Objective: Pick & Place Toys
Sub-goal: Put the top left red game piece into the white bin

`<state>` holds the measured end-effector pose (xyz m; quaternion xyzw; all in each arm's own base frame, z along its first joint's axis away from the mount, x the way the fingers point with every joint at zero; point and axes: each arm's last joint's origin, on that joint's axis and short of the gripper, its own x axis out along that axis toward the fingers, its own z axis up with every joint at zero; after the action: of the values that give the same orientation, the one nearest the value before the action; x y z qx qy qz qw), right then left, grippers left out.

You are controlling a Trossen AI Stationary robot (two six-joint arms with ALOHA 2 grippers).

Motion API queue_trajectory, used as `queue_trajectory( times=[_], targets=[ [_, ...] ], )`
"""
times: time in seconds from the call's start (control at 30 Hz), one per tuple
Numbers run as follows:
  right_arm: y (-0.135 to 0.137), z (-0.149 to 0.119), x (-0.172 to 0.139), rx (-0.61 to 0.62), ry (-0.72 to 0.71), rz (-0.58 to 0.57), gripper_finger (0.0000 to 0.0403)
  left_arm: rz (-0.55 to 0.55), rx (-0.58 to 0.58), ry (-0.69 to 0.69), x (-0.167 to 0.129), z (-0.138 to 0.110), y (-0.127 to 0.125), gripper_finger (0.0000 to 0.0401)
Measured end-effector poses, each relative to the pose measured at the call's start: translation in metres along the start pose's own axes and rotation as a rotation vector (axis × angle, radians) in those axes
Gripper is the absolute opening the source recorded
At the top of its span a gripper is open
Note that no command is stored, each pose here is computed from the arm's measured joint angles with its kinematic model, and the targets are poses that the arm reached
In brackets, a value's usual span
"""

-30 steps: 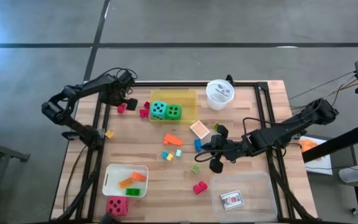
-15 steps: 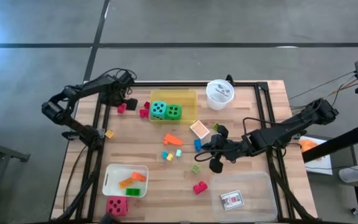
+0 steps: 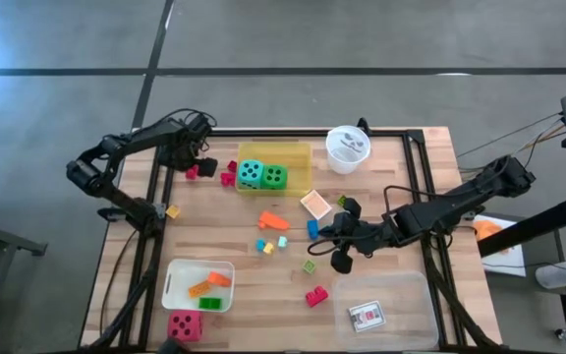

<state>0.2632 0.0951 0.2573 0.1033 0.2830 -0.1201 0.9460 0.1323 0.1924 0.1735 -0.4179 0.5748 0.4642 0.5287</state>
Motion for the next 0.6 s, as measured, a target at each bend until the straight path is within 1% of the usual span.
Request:
queue_trajectory(
  times=[0.27,0.6],
  targets=[
    [0.001,0.000,0.000,0.004,0.012,0.022,0.0009,0.028,0.028,0.058,0.014,0.004,-0.003,0.0304],
    [0.001,-0.001,0.000,0.001,0.013,0.024,0.0009,0.030,0.027,0.034,0.014,0.006,-0.004,0.0304]
  ],
)
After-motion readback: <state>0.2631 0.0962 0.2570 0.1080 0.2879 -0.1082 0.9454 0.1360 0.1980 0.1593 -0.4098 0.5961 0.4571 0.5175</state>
